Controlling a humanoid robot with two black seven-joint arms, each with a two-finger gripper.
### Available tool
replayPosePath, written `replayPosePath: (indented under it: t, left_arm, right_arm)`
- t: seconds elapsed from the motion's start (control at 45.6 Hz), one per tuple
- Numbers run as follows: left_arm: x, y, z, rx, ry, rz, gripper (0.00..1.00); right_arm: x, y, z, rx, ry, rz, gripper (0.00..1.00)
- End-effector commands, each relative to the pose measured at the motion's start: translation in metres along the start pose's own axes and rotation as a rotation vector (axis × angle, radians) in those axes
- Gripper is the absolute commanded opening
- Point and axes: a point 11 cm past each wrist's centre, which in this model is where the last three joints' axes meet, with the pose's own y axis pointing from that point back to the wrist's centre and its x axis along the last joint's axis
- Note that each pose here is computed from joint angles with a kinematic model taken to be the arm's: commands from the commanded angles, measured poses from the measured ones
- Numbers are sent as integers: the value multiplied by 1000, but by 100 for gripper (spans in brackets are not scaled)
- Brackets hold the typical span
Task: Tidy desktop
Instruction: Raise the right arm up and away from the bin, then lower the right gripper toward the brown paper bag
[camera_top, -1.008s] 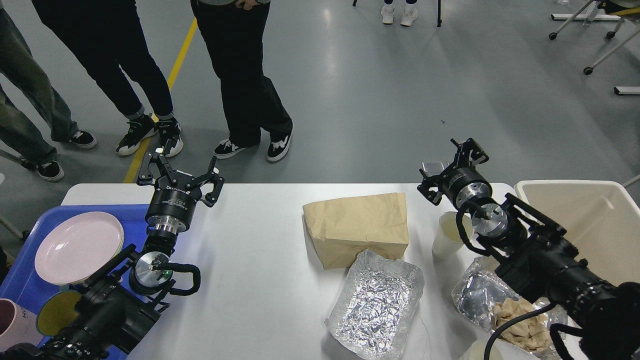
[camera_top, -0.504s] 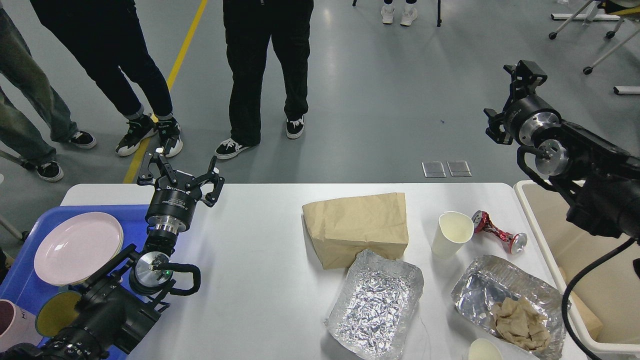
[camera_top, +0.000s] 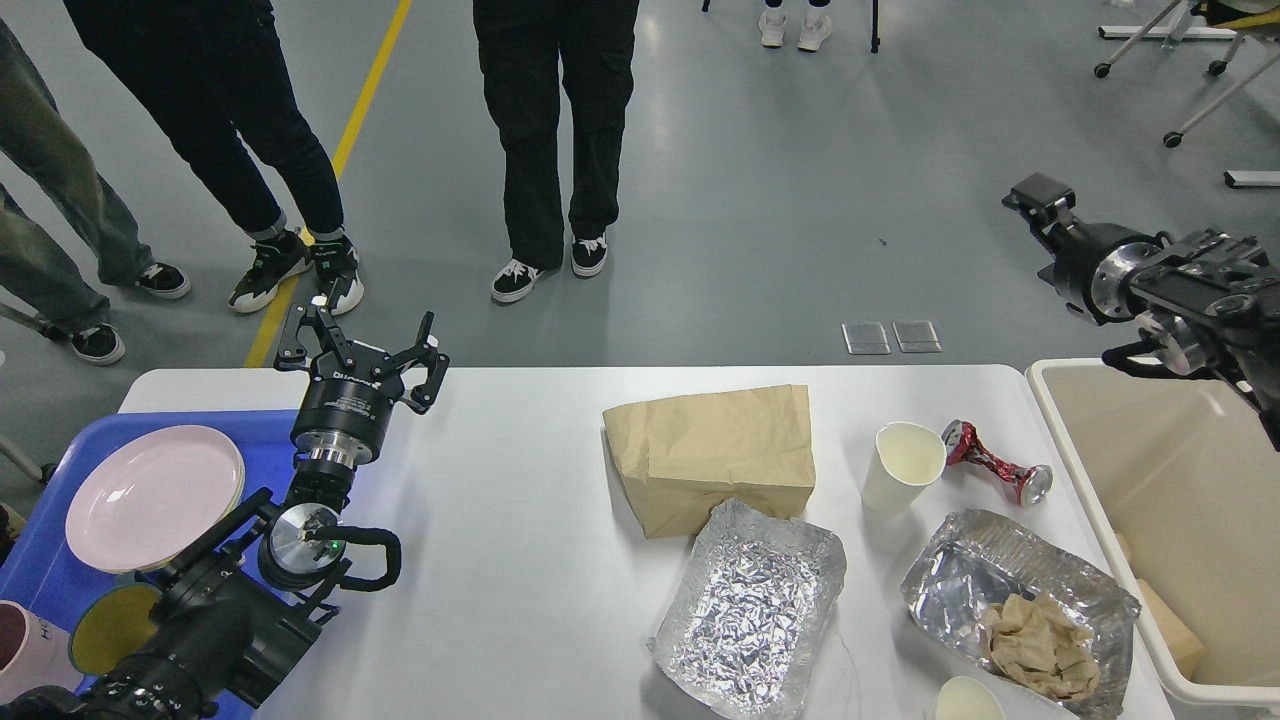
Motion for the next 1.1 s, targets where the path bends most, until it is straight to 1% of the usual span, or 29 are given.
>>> replayPosePath:
  t: [0.0, 0.066, 0.175, 0.285, 0.417, 0.438, 0.46, 0.614, 0.658, 0.833, 0.921, 0.965, 1.074]
  left_arm:
    - [0, 0, 0, 0, 0, 0, 96]
    - [0, 0, -1, 0, 1, 0, 96]
    - [0, 0, 0, 0, 0, 0, 96]
    - [0, 0, 0, 0, 0, 0, 96]
    - [0, 0, 0, 0, 0, 0, 96]
    - [0, 0, 0, 0, 0, 0, 96]
    - [0, 0, -1, 0, 1, 0, 96]
    - [0, 0, 0, 0, -1, 1, 96]
    - [0, 0, 0, -2, -1, 1, 96]
    - [0, 0, 0, -2, 0, 0, 96]
    - [0, 0, 0, -2, 0, 0, 96]
    - [0, 0, 0, -2, 0, 0, 96]
    - [0, 0, 0, -2, -1, 1, 96]
  right_arm:
    - [-11, 5, -21, 5, 94, -63, 100]
    - [-12, 9, -29, 8, 118, -81, 100]
    - [-31, 15, -25, -22, 176, -148, 100]
    - [-34, 19, -34, -34, 253, -175, 100]
    - [-71, 28, -58, -30, 330, -351, 100]
    - [-77, 32, -62, -32, 335, -388, 100]
    - [-87, 43, -71, -31, 348, -469, 100]
    - [-117, 76, -111, 5, 414, -631, 100]
    - [-129, 86, -115, 1, 441, -674, 100]
    - [-171, 128, -94, -139, 577, -826, 100]
    - [-181, 144, -84, -206, 620, -865, 100]
    - [-183, 148, -85, -227, 641, -867, 100]
    - [-197, 153, -89, -224, 667, -895, 100]
